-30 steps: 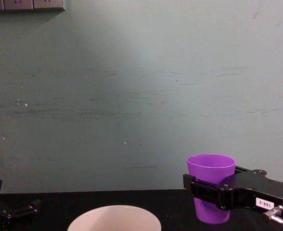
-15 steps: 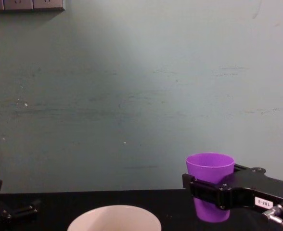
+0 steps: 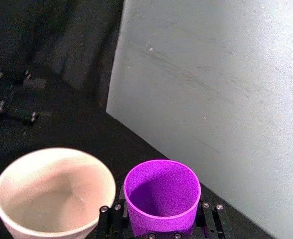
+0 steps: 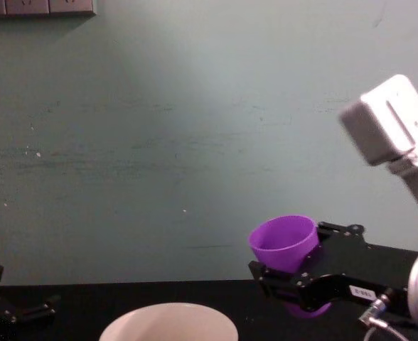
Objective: Pick up the cup and pour the mung beans from the cup into the bowl.
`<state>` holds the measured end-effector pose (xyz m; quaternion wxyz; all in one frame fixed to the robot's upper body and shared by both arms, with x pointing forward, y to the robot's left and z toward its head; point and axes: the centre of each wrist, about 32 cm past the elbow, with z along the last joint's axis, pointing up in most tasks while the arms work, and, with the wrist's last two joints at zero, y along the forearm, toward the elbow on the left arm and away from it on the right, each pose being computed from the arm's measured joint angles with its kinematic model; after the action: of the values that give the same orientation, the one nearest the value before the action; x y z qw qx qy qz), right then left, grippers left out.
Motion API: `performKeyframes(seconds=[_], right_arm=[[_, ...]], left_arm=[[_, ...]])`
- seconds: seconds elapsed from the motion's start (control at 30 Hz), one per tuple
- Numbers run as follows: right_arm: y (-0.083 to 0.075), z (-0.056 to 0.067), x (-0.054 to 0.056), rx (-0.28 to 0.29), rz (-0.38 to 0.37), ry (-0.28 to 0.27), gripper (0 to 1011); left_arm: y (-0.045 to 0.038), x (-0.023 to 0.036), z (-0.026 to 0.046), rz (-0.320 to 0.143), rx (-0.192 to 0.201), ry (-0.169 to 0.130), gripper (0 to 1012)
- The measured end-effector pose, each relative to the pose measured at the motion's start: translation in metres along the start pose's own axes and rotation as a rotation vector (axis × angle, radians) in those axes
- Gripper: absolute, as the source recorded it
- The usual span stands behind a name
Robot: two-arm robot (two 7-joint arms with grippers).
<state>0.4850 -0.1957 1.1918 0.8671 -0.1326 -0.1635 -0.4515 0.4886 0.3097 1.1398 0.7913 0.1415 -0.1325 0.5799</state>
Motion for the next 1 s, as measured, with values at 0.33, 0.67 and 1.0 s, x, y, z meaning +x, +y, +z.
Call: performKeyframes(seconds=[0.33, 0.67, 1.0], right_arm=[[0.014, 0.033, -0.001, -0.073, 0.046, -0.257, 726], [0.037, 0.049, -0.003, -0.11, 0.093, -0.422, 726], [0.047, 0.054, -0.021, -0.124, 0.075, -0.573, 726]], left_arm=[[0.0, 0.0, 0.0, 0.0, 0.0, 0.0, 1000], [0.0, 0.0, 0.0, 0.0, 0.0, 0.0, 1000], [0.0, 0.0, 0.0, 0.0, 0.0, 0.0, 1000]])
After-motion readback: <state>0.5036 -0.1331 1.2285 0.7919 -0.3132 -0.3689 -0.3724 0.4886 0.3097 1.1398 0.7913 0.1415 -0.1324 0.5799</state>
